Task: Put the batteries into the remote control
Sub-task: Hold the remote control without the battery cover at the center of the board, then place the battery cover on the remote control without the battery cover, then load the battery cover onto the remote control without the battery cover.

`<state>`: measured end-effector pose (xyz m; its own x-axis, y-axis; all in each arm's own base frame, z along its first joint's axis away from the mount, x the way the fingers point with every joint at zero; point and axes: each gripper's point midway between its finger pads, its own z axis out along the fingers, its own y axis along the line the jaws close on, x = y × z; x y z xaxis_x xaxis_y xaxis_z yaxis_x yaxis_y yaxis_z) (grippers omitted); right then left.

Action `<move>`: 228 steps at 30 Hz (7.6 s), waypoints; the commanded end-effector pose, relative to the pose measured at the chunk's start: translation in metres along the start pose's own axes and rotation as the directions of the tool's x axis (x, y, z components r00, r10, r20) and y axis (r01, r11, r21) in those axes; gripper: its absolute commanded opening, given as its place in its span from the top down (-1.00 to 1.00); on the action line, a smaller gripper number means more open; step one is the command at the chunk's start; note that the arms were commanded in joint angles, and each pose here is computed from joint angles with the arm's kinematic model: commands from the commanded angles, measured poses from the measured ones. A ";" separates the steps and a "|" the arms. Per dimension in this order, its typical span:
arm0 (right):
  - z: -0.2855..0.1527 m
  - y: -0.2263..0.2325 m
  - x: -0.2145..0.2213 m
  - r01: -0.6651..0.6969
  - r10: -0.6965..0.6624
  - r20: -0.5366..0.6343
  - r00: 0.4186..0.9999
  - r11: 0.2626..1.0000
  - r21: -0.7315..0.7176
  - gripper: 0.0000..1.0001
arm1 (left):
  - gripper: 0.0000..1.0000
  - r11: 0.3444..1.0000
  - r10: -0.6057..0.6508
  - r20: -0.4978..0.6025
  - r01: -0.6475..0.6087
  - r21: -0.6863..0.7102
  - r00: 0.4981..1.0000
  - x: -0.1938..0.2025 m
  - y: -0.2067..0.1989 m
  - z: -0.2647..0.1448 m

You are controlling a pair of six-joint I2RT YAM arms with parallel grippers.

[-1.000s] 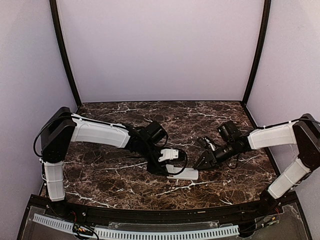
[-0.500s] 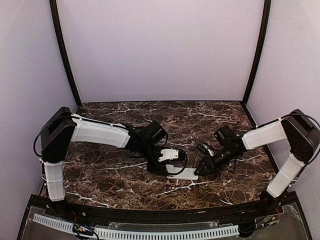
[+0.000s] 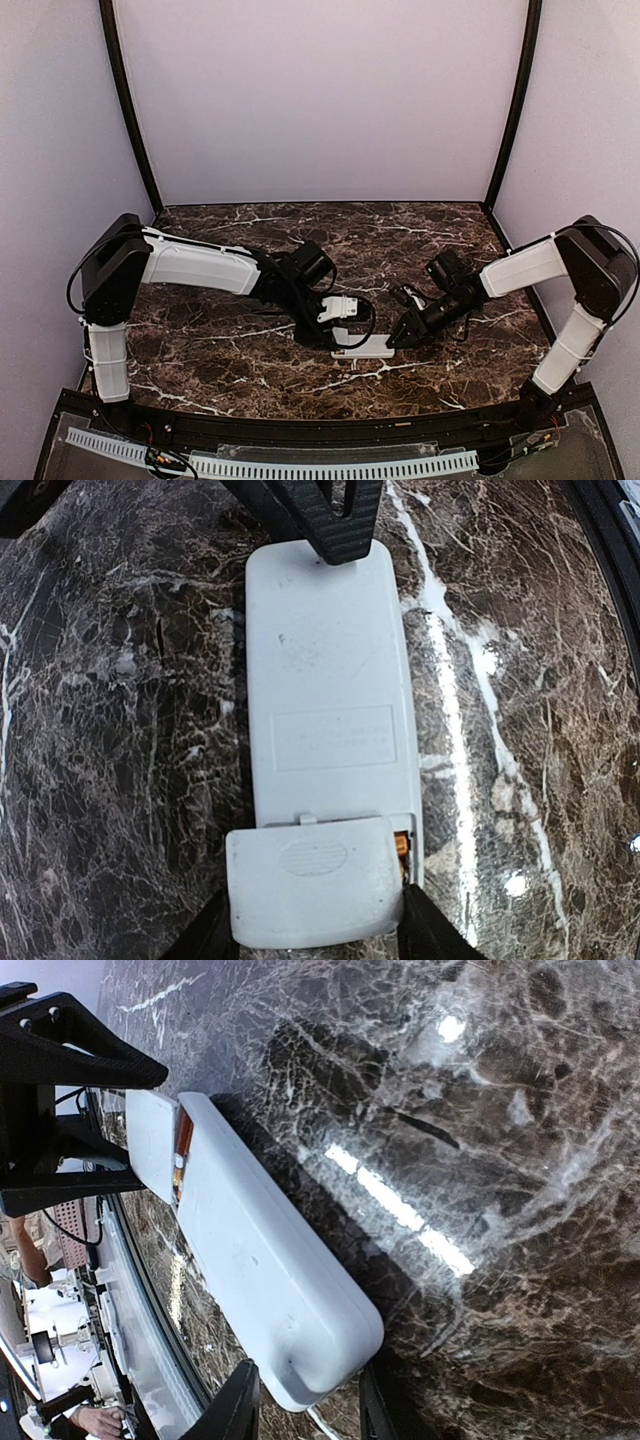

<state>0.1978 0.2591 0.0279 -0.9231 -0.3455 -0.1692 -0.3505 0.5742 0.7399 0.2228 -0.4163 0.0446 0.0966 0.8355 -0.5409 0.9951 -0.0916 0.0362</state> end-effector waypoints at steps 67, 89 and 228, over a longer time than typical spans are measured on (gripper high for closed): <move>0.006 -0.006 0.003 -0.010 0.009 -0.013 1.000 1.000 -0.016 0.34 | 0.13 0.993 -0.054 -0.066 0.061 0.101 0.996 0.009 -0.013 0.009; 0.008 -0.007 0.003 -0.010 0.010 -0.016 1.000 1.000 -0.014 0.35 | -0.01 0.989 -0.008 -0.049 0.015 0.145 0.999 0.013 -0.022 0.013; 0.014 0.012 0.024 -0.035 0.026 -0.066 0.998 0.988 -0.151 0.59 | 0.61 0.503 -0.862 0.027 0.860 -0.087 0.506 0.023 -0.040 0.035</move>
<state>0.1695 0.2610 0.0247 -0.9286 -0.3629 -0.0777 -0.2640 0.4988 0.8255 0.2217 -0.4152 0.0329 -0.7809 0.4236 -0.4591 0.5900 0.7416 -0.3193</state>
